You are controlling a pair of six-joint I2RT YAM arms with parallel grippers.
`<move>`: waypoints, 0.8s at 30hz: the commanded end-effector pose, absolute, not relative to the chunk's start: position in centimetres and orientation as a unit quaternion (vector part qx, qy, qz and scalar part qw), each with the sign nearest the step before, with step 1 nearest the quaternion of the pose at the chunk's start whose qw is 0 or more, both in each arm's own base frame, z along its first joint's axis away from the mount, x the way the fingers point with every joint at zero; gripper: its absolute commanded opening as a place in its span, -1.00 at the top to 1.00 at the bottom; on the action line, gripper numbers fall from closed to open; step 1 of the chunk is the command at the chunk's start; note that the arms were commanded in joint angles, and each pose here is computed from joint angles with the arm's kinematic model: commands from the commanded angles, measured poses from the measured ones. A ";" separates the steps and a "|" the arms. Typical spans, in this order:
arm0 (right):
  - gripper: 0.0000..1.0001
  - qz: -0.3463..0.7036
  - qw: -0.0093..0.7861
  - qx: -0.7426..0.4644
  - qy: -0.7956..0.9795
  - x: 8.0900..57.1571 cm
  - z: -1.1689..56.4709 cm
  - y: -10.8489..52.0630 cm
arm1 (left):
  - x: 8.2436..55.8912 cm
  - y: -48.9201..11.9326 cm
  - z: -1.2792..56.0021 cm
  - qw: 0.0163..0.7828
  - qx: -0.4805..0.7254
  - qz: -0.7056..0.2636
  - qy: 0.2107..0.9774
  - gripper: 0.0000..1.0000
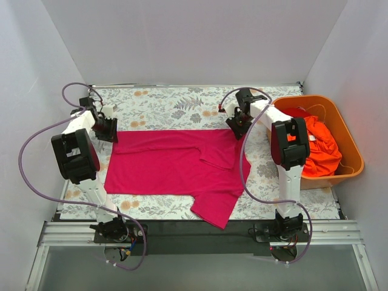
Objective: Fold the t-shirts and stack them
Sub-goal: Fold the tshirt
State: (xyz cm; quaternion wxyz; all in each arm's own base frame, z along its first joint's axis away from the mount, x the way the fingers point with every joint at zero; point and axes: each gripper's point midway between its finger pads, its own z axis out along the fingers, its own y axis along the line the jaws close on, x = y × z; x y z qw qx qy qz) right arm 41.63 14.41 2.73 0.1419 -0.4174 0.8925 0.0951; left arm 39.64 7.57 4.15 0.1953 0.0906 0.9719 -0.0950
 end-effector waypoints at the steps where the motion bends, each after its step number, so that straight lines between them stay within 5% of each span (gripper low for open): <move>1: 0.49 0.063 0.163 -0.416 0.892 44.4 2.8 13.8 | 42.6 7.2 6.9 0.251 0.079 -0.091 0.961 0.38; 14: 0.49 0.023 0.177 -0.420 0.890 48.4 1.2 13.4 | 44.0 7.3 0.3 0.191 0.026 -0.059 0.979 0.41; 24: 0.40 -0.040 0.251 -0.413 0.875 55.4 1.8 13.3 | 50.3 9.3 -1.0 0.208 0.024 -0.040 0.977 0.42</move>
